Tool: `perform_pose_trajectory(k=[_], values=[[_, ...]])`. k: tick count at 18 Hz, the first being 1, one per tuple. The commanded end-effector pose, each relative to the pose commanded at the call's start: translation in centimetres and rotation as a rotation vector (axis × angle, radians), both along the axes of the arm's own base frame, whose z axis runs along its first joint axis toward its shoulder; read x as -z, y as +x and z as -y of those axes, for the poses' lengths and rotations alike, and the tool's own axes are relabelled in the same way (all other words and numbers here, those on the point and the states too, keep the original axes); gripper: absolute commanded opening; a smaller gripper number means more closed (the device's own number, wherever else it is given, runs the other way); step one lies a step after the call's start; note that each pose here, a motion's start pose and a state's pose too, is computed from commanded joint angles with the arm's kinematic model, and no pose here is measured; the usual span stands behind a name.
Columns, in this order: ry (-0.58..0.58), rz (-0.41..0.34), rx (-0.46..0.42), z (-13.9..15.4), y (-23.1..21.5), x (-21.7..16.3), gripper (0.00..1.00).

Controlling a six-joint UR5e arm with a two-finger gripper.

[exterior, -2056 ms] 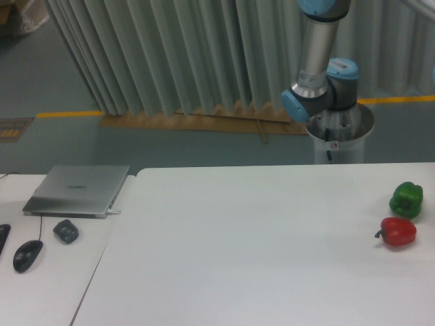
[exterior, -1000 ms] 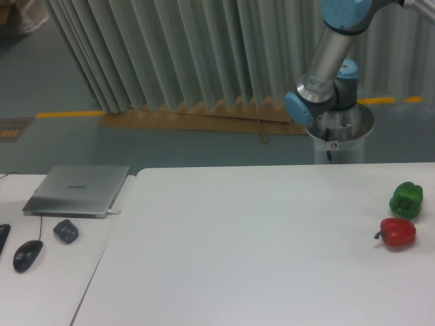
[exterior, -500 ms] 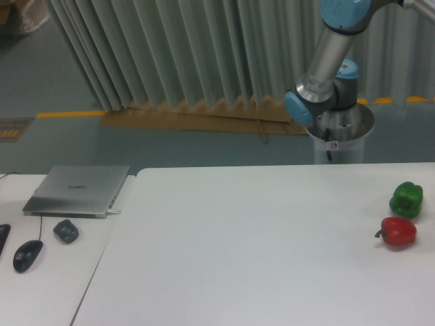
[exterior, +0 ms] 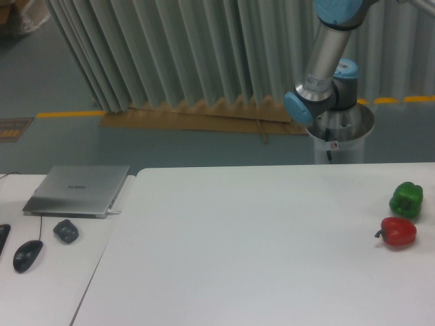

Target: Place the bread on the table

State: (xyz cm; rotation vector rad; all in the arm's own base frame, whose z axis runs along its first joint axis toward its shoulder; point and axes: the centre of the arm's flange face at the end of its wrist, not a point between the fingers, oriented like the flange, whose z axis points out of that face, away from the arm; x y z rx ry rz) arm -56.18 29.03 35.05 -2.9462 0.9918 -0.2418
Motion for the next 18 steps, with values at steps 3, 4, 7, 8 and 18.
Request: perform_pose_trajectory(k=[3, 4, 7, 8, 18], values=[[-0.009, -0.003, -0.028, -1.1, 0.6, -0.6, 0.33], [-0.01, -0.002, -0.031, -1.2, 0.6, -0.7, 0.33], [-0.02, 0.011, -0.046, -2.4, 1.5, -1.7, 0.33], [-0.028, 0.006, -0.078, -4.0, 2.4, -2.1, 0.33], [-0.044, -0.015, -0.162, -14.5, 11.6, -3.9, 0.33]])
